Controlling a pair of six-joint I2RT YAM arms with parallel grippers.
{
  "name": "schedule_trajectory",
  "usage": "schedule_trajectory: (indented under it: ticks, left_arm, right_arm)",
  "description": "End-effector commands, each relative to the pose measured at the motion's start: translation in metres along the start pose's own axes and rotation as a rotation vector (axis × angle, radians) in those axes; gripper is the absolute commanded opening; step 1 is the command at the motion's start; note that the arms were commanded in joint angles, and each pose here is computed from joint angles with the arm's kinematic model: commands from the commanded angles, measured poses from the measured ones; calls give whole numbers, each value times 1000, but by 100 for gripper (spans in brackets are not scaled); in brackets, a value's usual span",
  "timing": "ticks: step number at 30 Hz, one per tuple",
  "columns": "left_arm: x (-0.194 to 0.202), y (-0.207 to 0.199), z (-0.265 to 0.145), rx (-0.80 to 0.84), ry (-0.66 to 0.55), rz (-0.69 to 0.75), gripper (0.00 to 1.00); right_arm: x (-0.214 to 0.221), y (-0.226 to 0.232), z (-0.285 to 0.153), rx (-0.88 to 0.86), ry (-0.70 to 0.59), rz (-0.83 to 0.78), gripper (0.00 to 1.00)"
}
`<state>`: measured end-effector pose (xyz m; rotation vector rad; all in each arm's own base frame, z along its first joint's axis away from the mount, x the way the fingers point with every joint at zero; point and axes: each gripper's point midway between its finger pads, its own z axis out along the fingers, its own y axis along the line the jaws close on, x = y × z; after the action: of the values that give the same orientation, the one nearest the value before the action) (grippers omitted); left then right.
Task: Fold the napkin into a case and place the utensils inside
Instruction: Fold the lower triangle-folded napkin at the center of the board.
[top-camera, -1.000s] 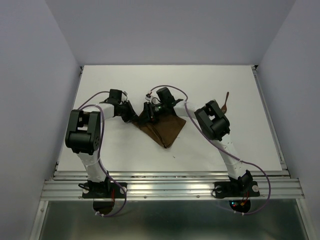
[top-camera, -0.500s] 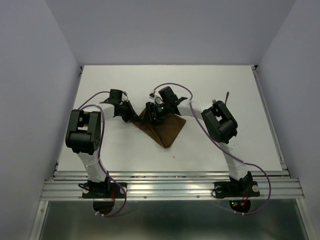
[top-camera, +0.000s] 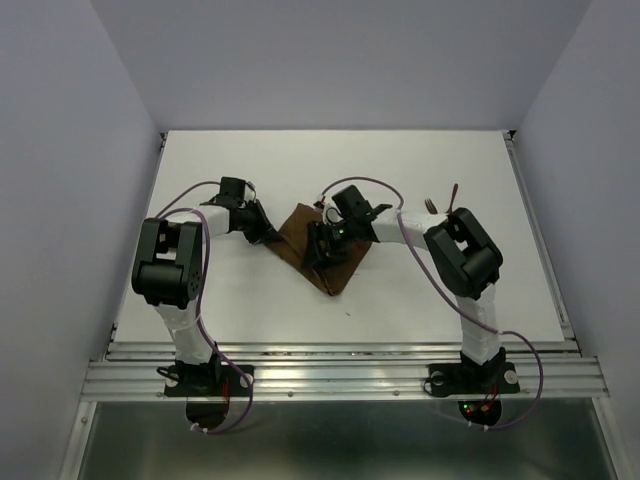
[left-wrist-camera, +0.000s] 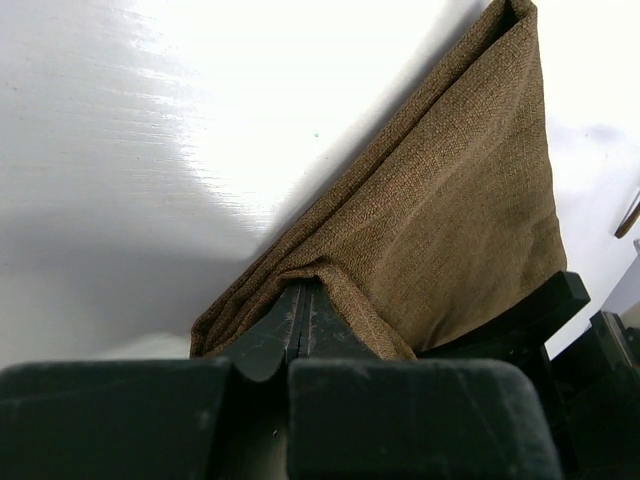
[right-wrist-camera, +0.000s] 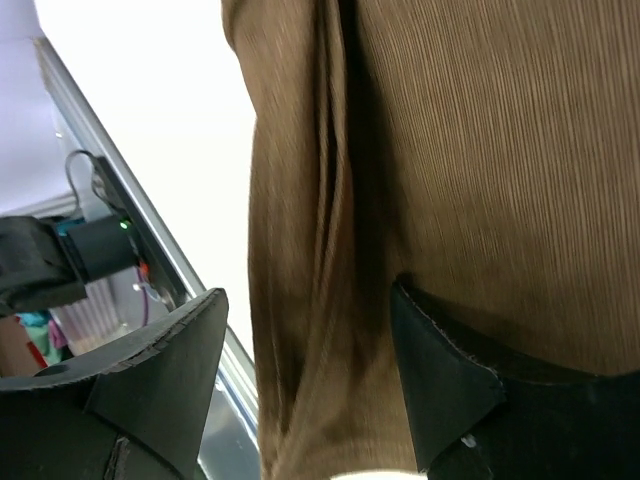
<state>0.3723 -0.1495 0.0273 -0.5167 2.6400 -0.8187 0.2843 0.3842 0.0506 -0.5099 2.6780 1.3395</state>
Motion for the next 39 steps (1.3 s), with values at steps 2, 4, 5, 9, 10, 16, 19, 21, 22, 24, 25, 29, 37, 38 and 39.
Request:
schedule_trajectory:
  ticks: [2,4,5,9,10,16,19,21,22,24,25,29,37,38,39]
  left_arm:
    - [-11,0,0,-20,-28,28,0]
    - [-11,-1,-1,-20,-30,29,0]
    - [-11,-1,-1,-20,-30,29,0]
    - [-12,-2,-1,-20,-30,27,0]
    - [-13,-2,-1,-21,-31,29,0]
    - [-15,-2,-1,-26,-33,28,0]
    - [-15,-2,0,-26,-32,26,0]
    - [-15,-2,0,-26,-33,25,0]
    - [-15,-2,0,-26,-33,25,0]
    - [-15,-2,-1,-26,-33,25,0]
    - [-15,-3,-1,-25,-34,26,0]
    - [-16,-3,-1,-25,-36,25,0]
    - [-17,-4,0,-24,-35,25,0]
    - [-18,-4,0,-23,-36,25,0]
    - [-17,-4,0,-23,-34,25,0]
  right_arm:
    - [16,-6,-17,57,-3,-22,72]
    - [19,-4,-22,60,-7,-27,72]
    - [22,-5,-23,62,-4,-28,72]
    - [29,-8,-30,91,-8,-31,72]
    - [33,-6,-31,103,-6,-38,71]
    - [38,-5,-37,139,-12,-50,63]
    - [39,-7,-40,155,-14,-55,63]
    - [40,-6,-39,170,-15,-66,63]
    - [40,-7,-40,177,-18,-66,62]
    - [40,-6,-39,187,-17,-76,60]
    - [40,-5,-39,186,-19,-79,59]
    - [41,1,-39,173,-14,-96,55]
    - [43,5,-37,189,-17,-114,36]
    - [41,3,-38,205,-27,-109,25]
    - [40,4,-38,204,-30,-109,21]
